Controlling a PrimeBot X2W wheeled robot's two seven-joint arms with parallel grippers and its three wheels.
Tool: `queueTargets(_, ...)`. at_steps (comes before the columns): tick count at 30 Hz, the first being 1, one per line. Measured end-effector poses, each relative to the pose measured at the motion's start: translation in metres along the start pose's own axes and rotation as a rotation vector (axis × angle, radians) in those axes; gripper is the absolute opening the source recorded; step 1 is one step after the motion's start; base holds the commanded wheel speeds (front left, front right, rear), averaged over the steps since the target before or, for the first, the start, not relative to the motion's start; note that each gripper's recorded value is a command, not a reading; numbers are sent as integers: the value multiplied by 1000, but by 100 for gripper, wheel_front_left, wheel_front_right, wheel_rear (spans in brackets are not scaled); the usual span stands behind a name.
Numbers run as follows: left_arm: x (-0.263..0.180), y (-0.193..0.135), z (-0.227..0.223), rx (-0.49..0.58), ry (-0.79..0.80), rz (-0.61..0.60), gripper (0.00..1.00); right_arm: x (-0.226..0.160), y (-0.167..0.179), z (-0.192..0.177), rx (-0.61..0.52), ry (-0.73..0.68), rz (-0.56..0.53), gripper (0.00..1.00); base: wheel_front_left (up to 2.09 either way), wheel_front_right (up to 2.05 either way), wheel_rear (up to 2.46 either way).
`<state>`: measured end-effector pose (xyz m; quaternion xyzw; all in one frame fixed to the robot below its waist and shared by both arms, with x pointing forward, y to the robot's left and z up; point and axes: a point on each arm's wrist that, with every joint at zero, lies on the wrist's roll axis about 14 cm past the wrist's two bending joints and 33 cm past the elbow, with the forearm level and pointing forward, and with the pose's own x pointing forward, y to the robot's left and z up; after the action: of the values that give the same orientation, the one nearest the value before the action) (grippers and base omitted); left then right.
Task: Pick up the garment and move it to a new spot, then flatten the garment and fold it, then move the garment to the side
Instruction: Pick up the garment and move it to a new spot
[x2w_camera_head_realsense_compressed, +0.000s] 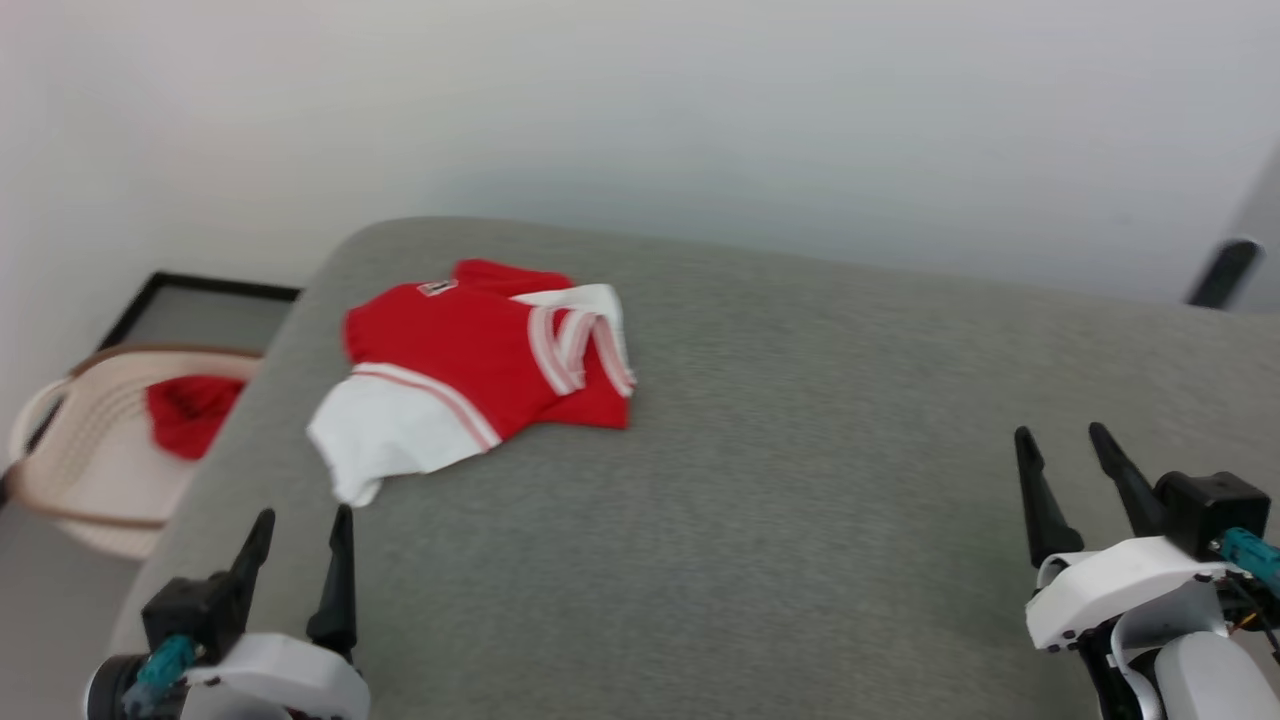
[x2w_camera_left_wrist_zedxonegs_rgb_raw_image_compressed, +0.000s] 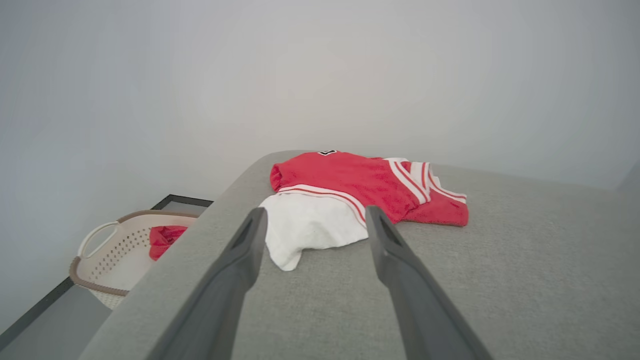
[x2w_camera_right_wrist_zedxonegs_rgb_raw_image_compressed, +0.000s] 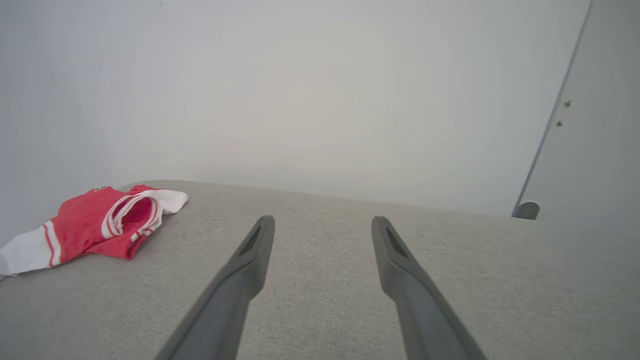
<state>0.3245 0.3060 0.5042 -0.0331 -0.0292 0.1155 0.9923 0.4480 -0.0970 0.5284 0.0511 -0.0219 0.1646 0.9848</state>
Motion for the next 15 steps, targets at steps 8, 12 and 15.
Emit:
queueTargets(8,-56,61,0,10,-1,199,100,27,76,-12,13,28,201,100,0,0,0)
queueTargets(12,-86,91,6,-2,-25,326,100,42,128,-7,16,22,335,100,0,0,0)
queueTargets(15,-104,103,7,-13,-33,392,100,48,158,-10,16,33,415,100,0,0,0)
